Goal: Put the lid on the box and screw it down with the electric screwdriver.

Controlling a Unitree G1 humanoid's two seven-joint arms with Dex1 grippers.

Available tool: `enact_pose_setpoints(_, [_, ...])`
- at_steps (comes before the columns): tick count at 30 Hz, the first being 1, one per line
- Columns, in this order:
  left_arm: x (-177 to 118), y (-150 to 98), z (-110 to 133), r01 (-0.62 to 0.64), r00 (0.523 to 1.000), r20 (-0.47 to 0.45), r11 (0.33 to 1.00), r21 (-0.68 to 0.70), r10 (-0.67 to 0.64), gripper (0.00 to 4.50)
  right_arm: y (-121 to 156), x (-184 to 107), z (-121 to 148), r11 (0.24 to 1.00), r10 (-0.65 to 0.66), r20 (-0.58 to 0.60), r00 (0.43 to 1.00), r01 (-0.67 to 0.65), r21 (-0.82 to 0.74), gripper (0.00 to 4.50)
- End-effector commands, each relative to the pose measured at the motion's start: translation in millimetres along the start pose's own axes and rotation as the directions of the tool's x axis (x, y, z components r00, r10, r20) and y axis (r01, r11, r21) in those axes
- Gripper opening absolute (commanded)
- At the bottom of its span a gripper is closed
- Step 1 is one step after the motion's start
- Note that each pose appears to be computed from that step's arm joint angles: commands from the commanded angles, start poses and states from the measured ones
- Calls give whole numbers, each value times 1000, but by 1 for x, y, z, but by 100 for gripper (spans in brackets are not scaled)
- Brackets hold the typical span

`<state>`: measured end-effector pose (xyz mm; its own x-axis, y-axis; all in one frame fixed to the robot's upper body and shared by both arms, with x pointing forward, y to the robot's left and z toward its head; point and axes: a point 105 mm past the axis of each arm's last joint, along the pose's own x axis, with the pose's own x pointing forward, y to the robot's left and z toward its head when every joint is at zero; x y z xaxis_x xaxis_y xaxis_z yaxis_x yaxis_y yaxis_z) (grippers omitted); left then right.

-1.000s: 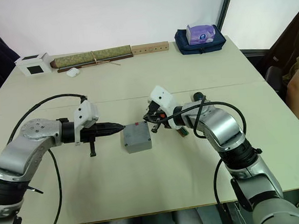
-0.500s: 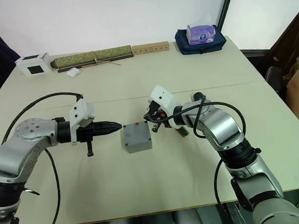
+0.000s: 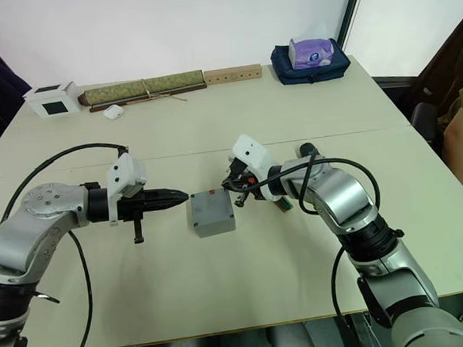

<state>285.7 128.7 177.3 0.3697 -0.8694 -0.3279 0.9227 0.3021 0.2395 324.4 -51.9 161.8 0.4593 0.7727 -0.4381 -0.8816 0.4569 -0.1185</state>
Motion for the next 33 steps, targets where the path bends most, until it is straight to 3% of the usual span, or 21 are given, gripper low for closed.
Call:
enact_pose_setpoints(1, [-7, 3, 7, -19, 1000, 21, 999, 35, 18, 0, 3, -3, 16, 998, 1, 39, 999, 1, -60, 2])
enact_pose_setpoints(20, [5, -4, 11, -11, 1000, 20, 999, 33, 11, 0, 0, 3, -3, 996, 2, -31, 1000, -5, -87, 2])
enact_pose_setpoints(21, [5, -5, 10, -12, 1000, 20, 999, 33, 11, 0, 0, 3, -3, 996, 3, -31, 1000, -6, -87, 56])
enact_pose_setpoints(22, [5, -5, 10, -12, 1000, 21, 999, 33, 11, 0, 0, 3, -3, 996, 3, -30, 1000, -6, -87, 66])
enact_pose_setpoints(26, [6, -6, 9, -11, 1000, 23, 999, 31, 10, 0, 0, 0, -1, 996, 5, -29, 1000, -7, -89, 218])
enact_pose_setpoints(32, [9, -7, 12, 11, 998, 58, 999, 45, -13, 0, -20, -36, 23, 992, -84, -30, 996, 81, -95, 446])
enact_pose_setpoints(33, [9, -8, 14, 16, 997, 69, 999, 50, -20, 0, -27, -45, 25, 990, -117, -52, 992, 113, -88, 446])
